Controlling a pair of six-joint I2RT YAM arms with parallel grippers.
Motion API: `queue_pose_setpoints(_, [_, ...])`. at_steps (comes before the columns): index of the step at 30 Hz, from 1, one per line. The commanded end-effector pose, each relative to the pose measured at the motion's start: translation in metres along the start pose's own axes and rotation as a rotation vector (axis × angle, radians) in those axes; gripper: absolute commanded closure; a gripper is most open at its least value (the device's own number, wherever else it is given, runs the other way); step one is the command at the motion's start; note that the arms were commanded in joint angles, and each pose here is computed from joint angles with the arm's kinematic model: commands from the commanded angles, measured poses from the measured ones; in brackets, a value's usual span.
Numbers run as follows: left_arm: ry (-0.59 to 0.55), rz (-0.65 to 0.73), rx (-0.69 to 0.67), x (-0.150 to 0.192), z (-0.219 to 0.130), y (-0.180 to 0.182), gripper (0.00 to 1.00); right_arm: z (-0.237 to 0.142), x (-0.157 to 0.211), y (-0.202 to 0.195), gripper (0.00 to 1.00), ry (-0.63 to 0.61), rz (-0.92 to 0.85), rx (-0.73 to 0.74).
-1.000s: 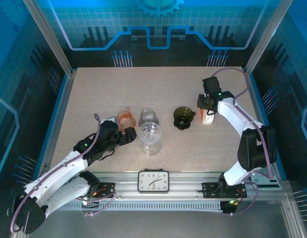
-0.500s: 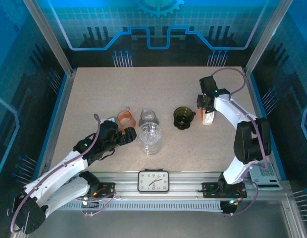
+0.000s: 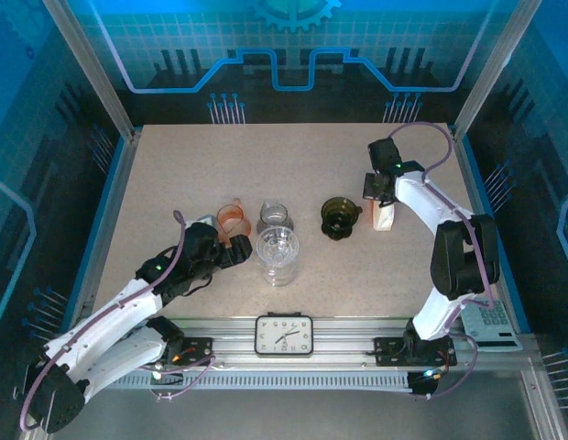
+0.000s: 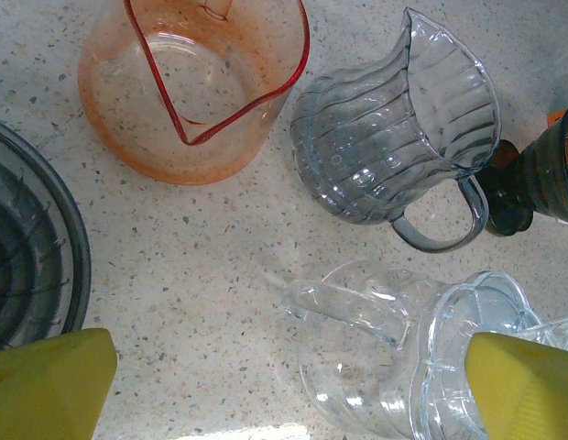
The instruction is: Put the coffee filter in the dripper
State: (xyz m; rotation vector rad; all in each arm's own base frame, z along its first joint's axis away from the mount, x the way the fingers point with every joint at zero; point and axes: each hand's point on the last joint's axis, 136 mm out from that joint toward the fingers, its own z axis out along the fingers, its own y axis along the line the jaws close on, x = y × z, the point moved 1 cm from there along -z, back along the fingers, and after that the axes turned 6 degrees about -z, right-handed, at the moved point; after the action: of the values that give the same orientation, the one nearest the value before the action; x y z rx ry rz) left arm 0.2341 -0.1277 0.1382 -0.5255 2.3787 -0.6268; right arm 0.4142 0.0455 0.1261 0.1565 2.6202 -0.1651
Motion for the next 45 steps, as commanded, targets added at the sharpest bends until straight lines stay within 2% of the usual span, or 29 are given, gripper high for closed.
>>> queue_pose_setpoints(1, [0.013, -0.007, 0.003, -0.001, -0.001, -0.003, 0.01, -0.016, -0.009, 0.002, 1.00, -0.040, -0.040, 0.010])
queue_pose_setpoints(15, [0.016, -0.017, 0.011, -0.002, -0.002, -0.006, 0.01, -0.060, -0.008, 0.000, 1.00, -0.098, -0.089, 0.017])
queue_pose_setpoints(23, [0.015, -0.015, 0.022, -0.006, -0.007, -0.012, 0.01, -0.107, -0.011, 0.002, 1.00, -0.175, -0.112, -0.012])
queue_pose_setpoints(30, [0.023, 0.006, 0.062, -0.012, -0.019, -0.027, 0.01, -0.164, -0.001, 0.011, 1.00, -0.251, -0.144, -0.127])
queue_pose_setpoints(36, [0.059, 0.003, 0.022, -0.010, -0.029, -0.023, 0.01, -0.210, 0.021, 0.035, 1.00, -0.290, -0.236, -0.344])
queue_pose_setpoints(45, [0.176, -0.021, -0.077, 0.012, -0.031, -0.002, 0.01, -0.261, 0.069, 0.072, 1.00, -0.243, -0.451, -0.557])
